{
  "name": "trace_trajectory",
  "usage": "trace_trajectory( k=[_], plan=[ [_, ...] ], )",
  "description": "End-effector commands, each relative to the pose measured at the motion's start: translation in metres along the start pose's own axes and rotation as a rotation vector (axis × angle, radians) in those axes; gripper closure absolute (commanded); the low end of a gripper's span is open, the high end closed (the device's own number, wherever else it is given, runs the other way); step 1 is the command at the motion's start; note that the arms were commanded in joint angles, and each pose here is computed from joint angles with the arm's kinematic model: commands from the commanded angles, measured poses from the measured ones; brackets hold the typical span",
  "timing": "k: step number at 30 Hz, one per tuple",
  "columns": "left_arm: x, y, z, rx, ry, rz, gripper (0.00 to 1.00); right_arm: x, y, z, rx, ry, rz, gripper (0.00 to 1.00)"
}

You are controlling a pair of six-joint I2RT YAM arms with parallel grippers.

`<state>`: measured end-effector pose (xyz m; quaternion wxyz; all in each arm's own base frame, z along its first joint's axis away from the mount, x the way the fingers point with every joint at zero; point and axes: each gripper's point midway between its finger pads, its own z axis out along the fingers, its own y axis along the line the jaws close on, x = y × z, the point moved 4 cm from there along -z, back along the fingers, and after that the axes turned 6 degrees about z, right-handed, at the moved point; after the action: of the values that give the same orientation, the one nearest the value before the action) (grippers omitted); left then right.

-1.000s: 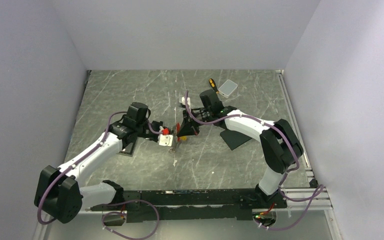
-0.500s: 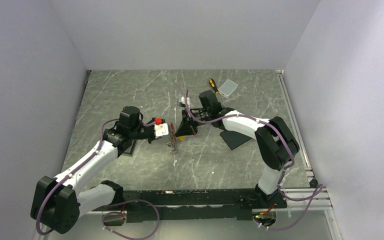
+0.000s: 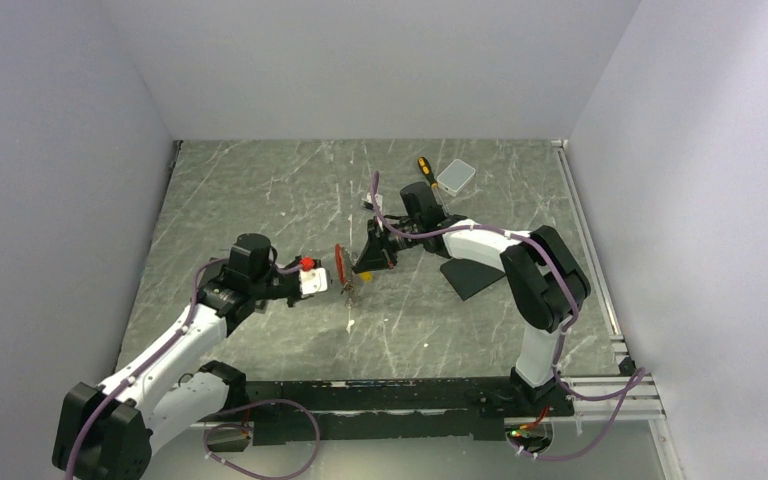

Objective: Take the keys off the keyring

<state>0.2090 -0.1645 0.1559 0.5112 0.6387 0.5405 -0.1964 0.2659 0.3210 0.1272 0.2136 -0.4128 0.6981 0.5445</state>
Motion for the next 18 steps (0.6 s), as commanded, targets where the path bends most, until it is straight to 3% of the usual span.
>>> trace_trajectory(
  k=[1,5,8,18],
  plan=[
    [-0.009,0.007,-0.007,-0.012,-0.001,0.049,0.98,-0.011,0.007,-0.001,-0.016,-0.026,-0.048,1.00],
    [-0.018,0.016,-0.010,-0.020,0.000,0.025,0.74,-0.020,0.014,-0.004,-0.016,-0.038,-0.081,1.00],
    [-0.024,0.020,-0.013,-0.009,0.002,0.019,0.63,-0.027,0.020,-0.005,-0.008,-0.039,-0.127,1.00],
    [-0.043,0.031,-0.020,0.007,-0.034,0.090,0.51,-0.035,0.028,-0.009,0.040,0.014,-0.225,1.00]
  ],
)
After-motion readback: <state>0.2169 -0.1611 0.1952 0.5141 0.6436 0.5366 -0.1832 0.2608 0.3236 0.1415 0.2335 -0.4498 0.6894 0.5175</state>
